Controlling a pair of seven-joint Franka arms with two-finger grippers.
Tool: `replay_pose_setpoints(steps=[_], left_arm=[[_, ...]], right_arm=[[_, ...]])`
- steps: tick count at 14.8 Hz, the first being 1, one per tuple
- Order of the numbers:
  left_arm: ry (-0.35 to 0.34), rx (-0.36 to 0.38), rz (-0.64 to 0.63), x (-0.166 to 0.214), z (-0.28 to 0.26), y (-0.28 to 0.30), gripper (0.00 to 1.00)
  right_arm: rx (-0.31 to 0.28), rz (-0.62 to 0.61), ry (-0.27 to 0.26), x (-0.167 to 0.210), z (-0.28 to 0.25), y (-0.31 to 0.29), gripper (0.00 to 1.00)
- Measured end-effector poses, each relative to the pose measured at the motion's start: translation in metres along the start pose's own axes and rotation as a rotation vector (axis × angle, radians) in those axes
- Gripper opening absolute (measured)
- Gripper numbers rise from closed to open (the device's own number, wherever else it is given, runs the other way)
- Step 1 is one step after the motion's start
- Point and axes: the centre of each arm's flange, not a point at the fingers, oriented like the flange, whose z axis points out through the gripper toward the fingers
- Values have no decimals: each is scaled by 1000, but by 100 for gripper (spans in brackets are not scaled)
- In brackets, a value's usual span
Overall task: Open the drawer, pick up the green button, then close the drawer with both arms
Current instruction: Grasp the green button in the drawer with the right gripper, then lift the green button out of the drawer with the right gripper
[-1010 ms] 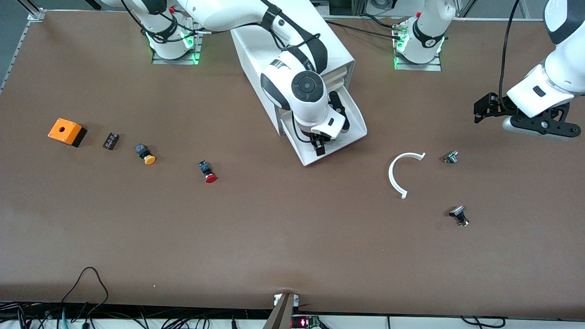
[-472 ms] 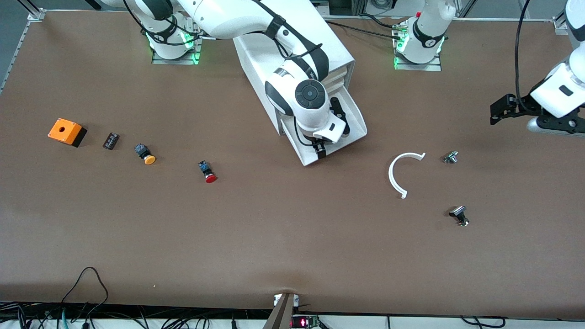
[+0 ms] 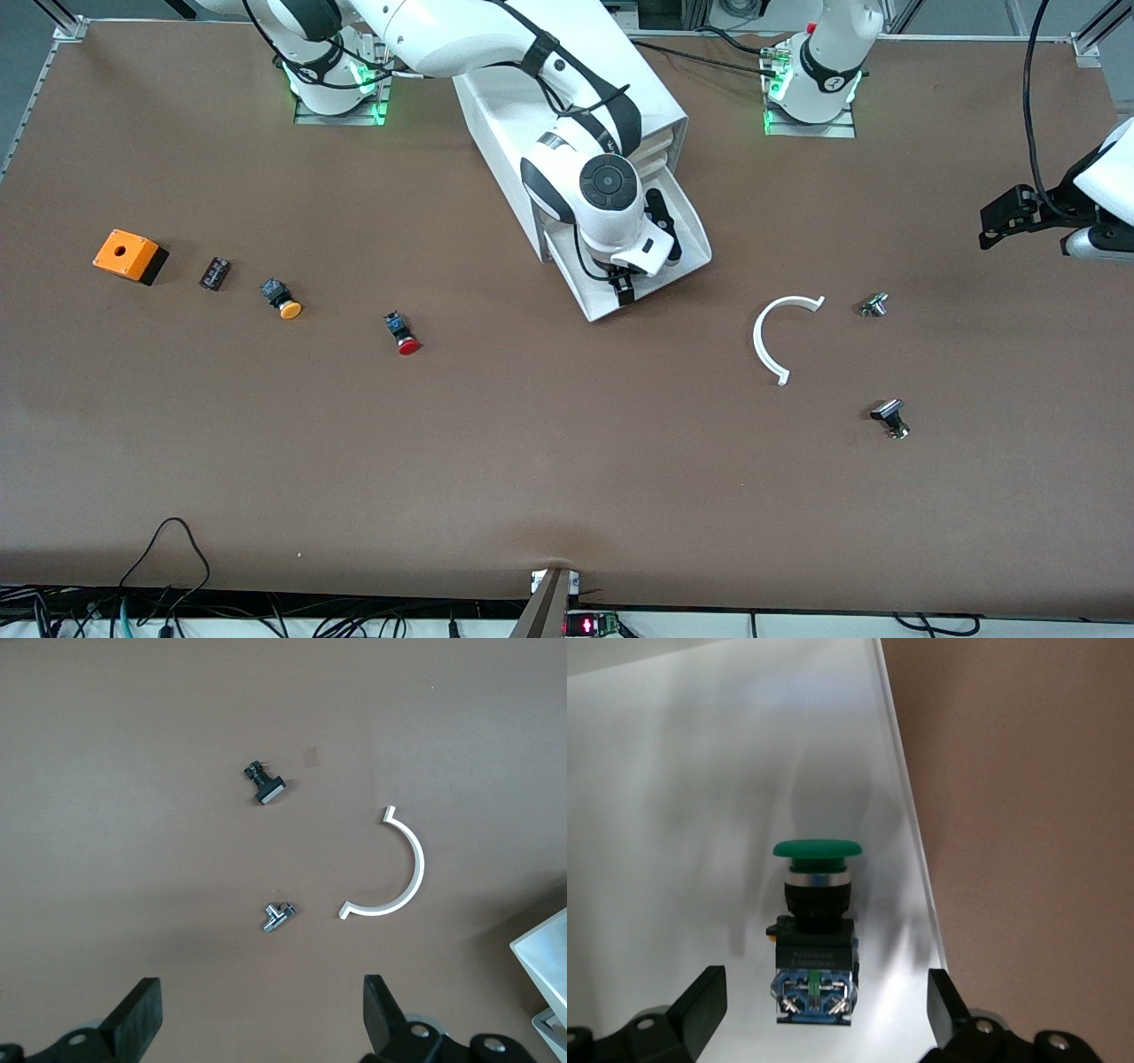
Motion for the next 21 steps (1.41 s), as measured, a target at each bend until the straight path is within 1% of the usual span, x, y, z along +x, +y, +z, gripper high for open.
replay_pose_setpoints(steps=[6,8,9,10,11,12,13,14,16,19,21], left_arm=[[-2,0,4,3,2,3,100],[-2,0,4,3,2,3,100],[-2,0,4,3,2,3,100],[-2,0,5,3,2,3,100],[-2,0,5,3,2,3,100],[-2,0,5,3,2,3,100],[-2,0,6,3,2,4,100],[-2,0,7,3,2,4,100],[-2,0,9,3,2,5,100],[-2,0,9,3,2,5,100],[-2,0,9,3,2,6,100]], right_arm=[[4,12,-3,9,9,-7,100],[3,12,-3,9,9,-7,96],[3,12,-3,9,9,-7,88],[3,11,-4,10,9,-7,77],[2,9,-4,10,9,-8,68],[-1,9,-2,11,9,-7,56],[-7,9,1,11,8,-7,56],[-12,9,4,11,7,-6,49],[-22,10,9,12,3,-4,41],[-40,22,4,5,-3,4,41],[-53,56,-6,-3,-8,11,41]])
